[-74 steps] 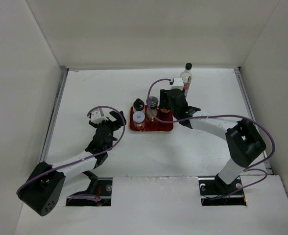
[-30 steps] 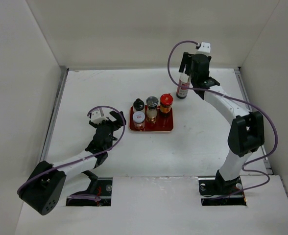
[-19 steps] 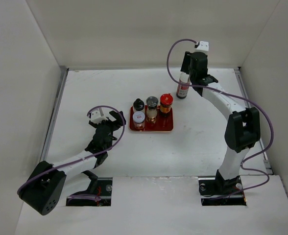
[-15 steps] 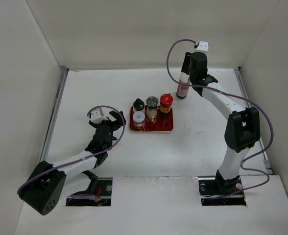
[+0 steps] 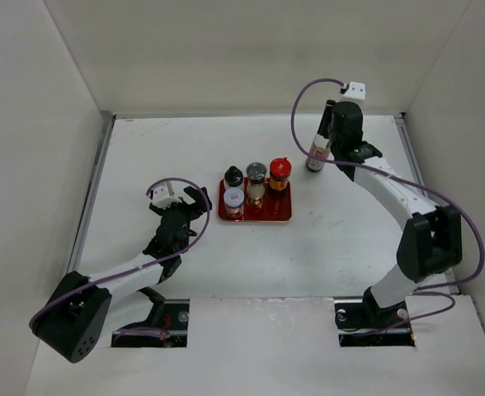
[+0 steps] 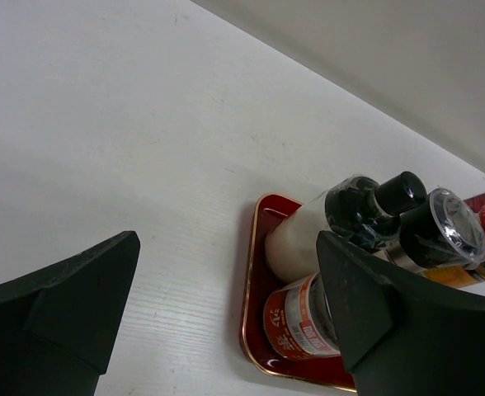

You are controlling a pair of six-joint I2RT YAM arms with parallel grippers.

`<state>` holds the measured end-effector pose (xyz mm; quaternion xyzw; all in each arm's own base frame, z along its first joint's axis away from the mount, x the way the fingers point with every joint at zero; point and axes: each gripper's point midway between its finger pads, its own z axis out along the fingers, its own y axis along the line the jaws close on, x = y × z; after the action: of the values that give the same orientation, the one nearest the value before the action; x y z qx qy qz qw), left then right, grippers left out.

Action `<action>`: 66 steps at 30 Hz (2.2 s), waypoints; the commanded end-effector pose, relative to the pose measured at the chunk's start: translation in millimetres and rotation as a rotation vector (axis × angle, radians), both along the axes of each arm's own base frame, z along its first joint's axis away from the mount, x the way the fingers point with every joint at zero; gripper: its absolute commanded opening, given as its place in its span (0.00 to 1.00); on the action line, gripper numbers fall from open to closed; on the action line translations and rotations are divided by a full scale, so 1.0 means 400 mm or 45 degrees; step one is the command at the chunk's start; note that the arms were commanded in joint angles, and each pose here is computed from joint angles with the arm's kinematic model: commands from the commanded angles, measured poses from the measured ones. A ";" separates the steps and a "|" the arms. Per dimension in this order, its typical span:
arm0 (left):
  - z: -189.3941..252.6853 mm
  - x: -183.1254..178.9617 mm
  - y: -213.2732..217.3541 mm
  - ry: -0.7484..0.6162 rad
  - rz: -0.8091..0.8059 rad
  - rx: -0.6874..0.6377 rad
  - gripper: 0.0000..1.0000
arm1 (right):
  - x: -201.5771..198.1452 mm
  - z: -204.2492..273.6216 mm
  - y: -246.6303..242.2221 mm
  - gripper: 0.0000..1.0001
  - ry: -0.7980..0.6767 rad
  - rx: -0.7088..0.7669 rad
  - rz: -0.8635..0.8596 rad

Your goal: Organize the condiment bottles

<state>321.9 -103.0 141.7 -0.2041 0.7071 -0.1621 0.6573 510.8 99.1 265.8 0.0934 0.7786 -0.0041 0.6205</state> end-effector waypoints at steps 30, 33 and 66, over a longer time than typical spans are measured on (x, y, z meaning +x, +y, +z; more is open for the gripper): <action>0.033 0.003 -0.003 -0.059 -0.002 -0.060 0.89 | -0.381 0.208 0.484 0.26 -0.404 0.223 0.549; 0.036 0.003 -0.005 -0.062 -0.005 -0.062 0.90 | -0.380 0.169 0.500 0.27 -0.365 0.200 0.563; -0.007 0.019 0.011 0.187 0.083 0.020 1.00 | -0.562 -0.174 0.001 1.00 -0.286 0.452 -0.066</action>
<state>328.9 -93.5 135.5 -0.2309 0.7372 -0.1193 0.6236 286.4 109.6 196.0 0.1594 0.7043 0.1114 0.6827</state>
